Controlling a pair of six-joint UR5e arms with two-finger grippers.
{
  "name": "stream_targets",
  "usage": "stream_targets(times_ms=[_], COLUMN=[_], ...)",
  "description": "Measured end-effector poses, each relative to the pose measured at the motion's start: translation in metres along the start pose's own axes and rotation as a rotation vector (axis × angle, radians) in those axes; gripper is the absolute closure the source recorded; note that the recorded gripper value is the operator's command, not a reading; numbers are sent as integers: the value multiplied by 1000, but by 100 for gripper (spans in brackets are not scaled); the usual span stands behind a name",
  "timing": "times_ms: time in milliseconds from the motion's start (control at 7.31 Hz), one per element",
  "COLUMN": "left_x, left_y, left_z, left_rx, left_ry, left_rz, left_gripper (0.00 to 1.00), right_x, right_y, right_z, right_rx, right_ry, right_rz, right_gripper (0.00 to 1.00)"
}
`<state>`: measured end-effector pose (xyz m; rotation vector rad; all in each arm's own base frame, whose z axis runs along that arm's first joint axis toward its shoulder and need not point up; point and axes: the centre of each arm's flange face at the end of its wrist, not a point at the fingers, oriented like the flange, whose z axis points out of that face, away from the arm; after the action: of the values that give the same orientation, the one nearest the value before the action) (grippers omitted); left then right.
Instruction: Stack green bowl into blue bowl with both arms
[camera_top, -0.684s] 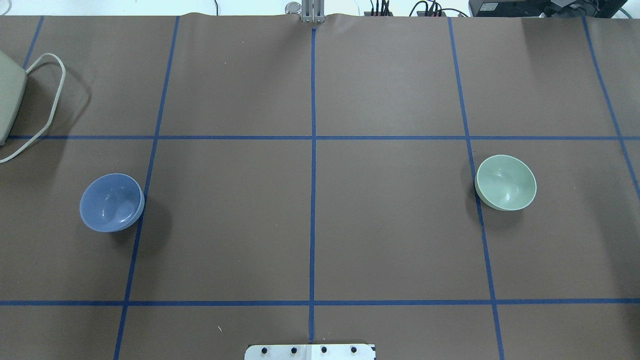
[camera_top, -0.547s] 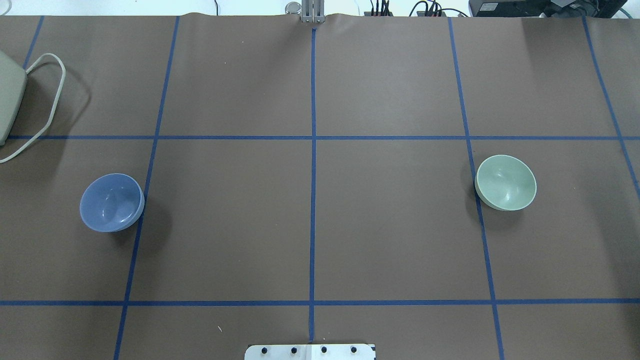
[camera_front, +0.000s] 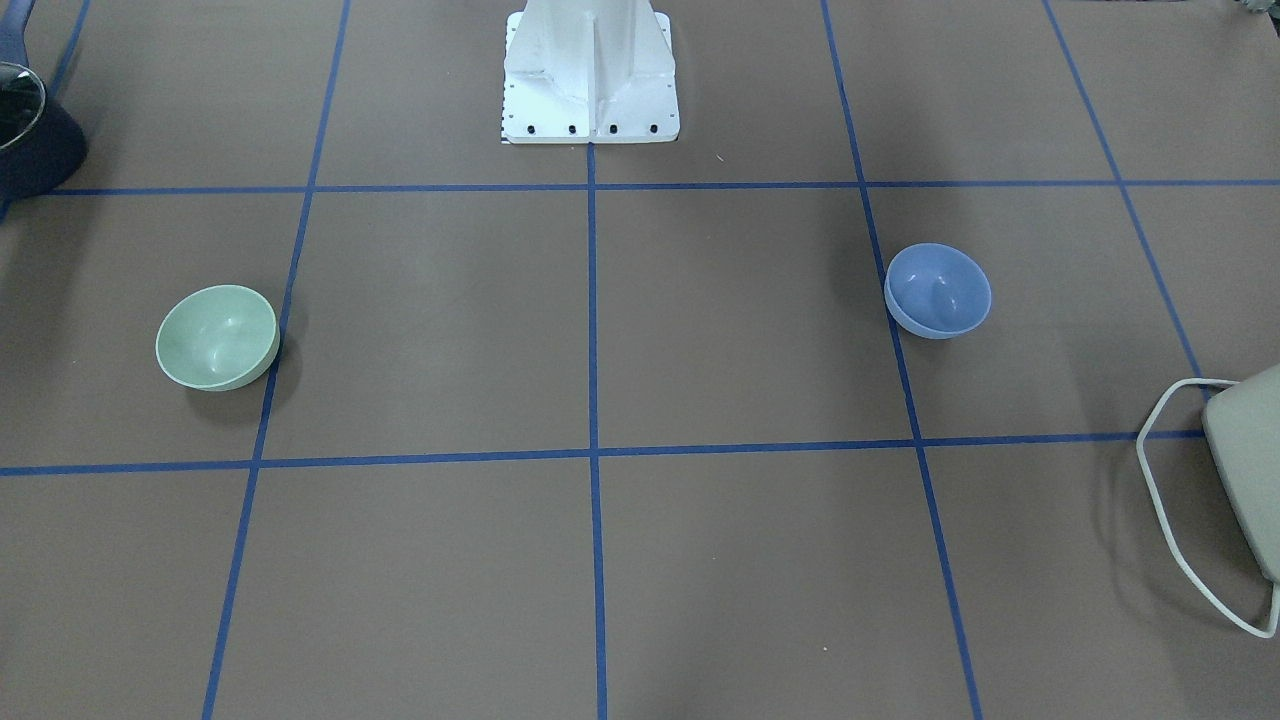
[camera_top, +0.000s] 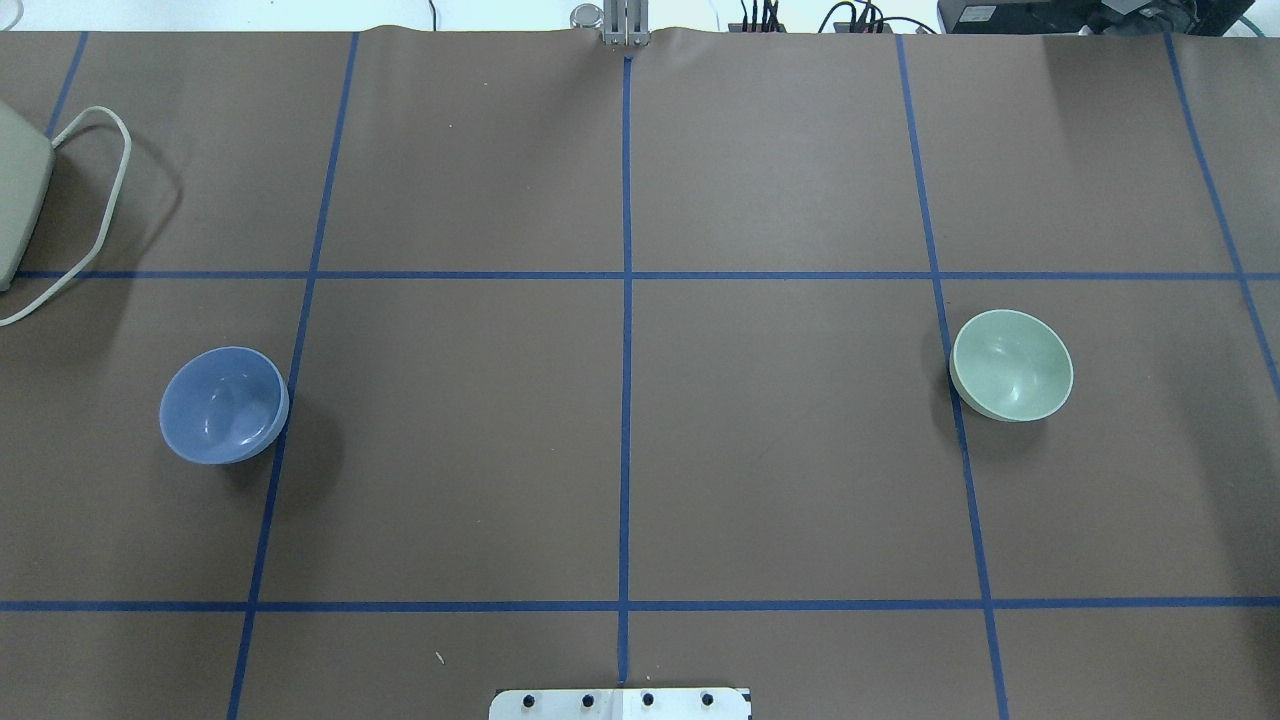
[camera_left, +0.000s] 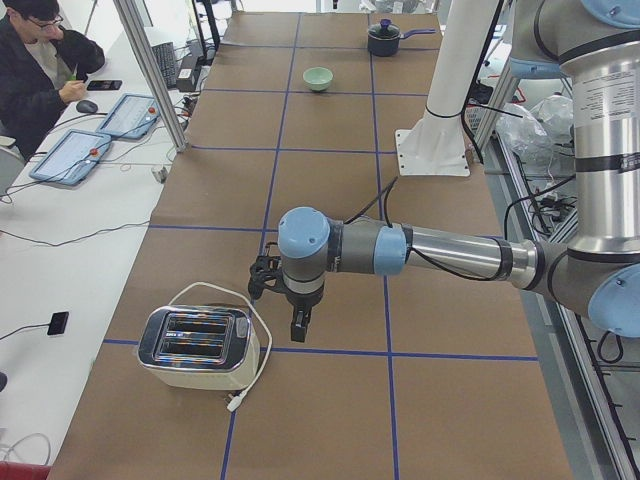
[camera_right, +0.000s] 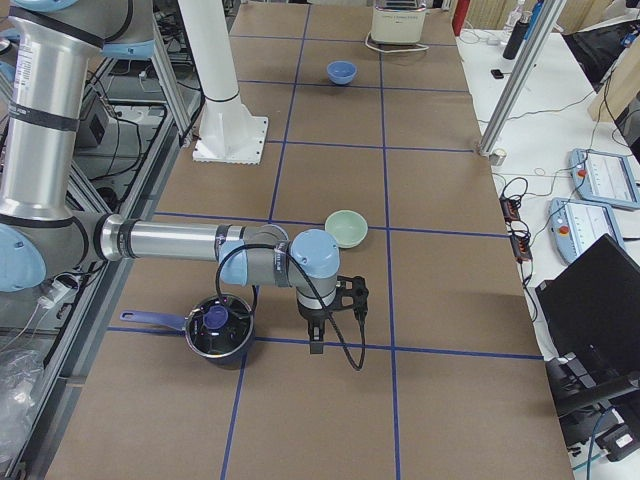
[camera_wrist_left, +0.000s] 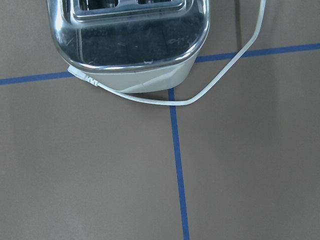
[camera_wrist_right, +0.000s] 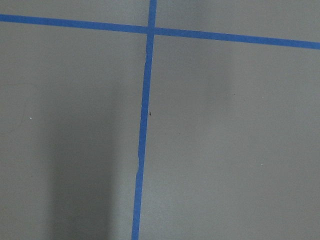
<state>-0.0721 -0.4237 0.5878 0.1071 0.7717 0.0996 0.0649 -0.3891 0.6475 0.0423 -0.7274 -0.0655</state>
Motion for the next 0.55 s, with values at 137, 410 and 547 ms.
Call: stream_targets(times_ms=[137,410,547], left_x=[5,18,25], left_y=[-5,-25,-37], left_z=[-6,-21,-29], left_rx=[13,53,89], left_ry=[-1,-3,-6], left_rz=[11,44,79], left_gripper=[2,2,2], right_x=[-4,-25,-34], right_y=[-4,-35,-48], right_z=[-3,-24,-33], right_rx=[9,71,110], right_ry=[-6,-50,-60], right_rz=[-9,-64,-101], right_gripper=[0,0,0])
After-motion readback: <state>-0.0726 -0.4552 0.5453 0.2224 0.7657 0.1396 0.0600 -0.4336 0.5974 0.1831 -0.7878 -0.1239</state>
